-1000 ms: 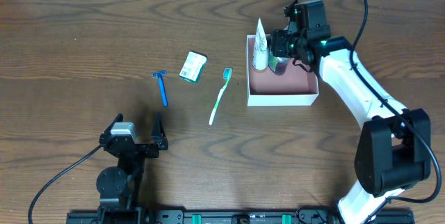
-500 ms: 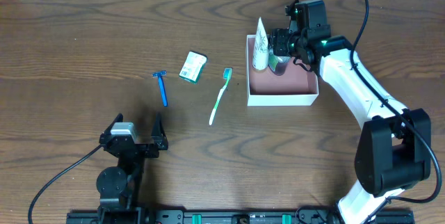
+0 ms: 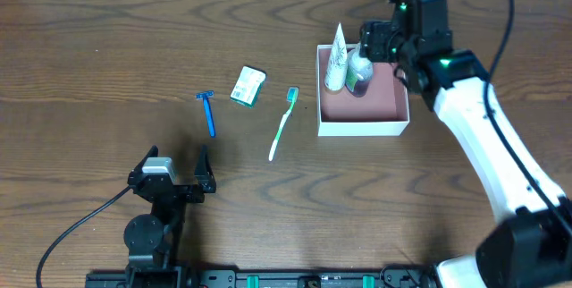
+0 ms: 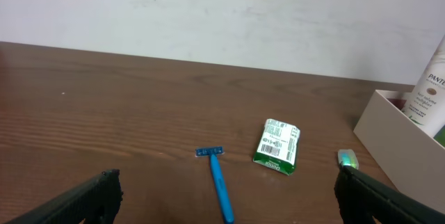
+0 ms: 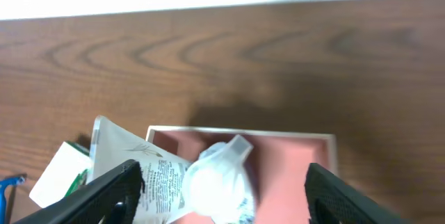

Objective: Pack container
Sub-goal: 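Open the right gripper and move it right toward the Colgate tube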

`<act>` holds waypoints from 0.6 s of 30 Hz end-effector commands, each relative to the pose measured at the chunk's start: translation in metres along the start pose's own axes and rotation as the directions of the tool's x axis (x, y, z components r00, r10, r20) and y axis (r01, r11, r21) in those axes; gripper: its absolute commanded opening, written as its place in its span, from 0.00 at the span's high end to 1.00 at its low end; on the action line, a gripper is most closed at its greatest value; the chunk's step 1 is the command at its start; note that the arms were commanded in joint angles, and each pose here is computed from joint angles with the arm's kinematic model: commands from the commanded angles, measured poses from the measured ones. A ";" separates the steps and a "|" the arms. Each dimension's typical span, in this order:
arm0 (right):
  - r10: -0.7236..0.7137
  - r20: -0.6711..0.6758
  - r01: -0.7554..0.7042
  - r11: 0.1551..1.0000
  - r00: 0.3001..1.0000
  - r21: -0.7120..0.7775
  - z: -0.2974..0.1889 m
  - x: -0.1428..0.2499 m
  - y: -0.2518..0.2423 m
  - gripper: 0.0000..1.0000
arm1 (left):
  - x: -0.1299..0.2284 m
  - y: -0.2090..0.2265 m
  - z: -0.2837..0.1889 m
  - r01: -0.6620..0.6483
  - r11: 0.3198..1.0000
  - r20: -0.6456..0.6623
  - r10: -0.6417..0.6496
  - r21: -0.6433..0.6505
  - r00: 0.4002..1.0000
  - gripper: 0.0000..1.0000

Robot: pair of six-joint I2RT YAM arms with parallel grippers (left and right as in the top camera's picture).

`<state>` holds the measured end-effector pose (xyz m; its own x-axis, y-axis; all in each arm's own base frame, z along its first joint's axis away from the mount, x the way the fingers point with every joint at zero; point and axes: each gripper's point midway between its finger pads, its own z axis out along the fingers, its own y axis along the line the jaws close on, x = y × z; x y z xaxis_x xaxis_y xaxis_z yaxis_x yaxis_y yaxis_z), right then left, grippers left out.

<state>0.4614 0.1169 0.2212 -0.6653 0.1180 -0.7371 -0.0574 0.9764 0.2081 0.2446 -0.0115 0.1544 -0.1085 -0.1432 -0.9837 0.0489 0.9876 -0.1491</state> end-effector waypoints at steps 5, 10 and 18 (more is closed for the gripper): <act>0.027 0.155 -0.069 0.959 0.988 0.273 -0.066 -0.042 -0.070 0.11 | 0.015 0.003 0.001 -0.002 1.000 -0.045 0.002 -0.005 0.999 0.02; 0.130 0.109 -0.163 0.902 0.986 0.400 -0.079 -0.026 -0.134 0.03 | 0.015 0.003 0.001 -0.002 1.000 -0.046 0.002 -0.005 0.999 0.02; 0.363 0.041 -0.333 0.799 0.931 0.501 -0.078 0.015 -0.208 0.01 | 0.015 0.003 0.001 -0.002 1.000 -0.046 0.002 -0.005 0.999 0.02</act>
<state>0.4054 -0.0885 0.2244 -0.6244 0.4098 -0.6650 0.5071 0.8602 0.0539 0.2446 -0.0115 0.1545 -0.1080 -0.1432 -0.9838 0.0486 0.9876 -0.1491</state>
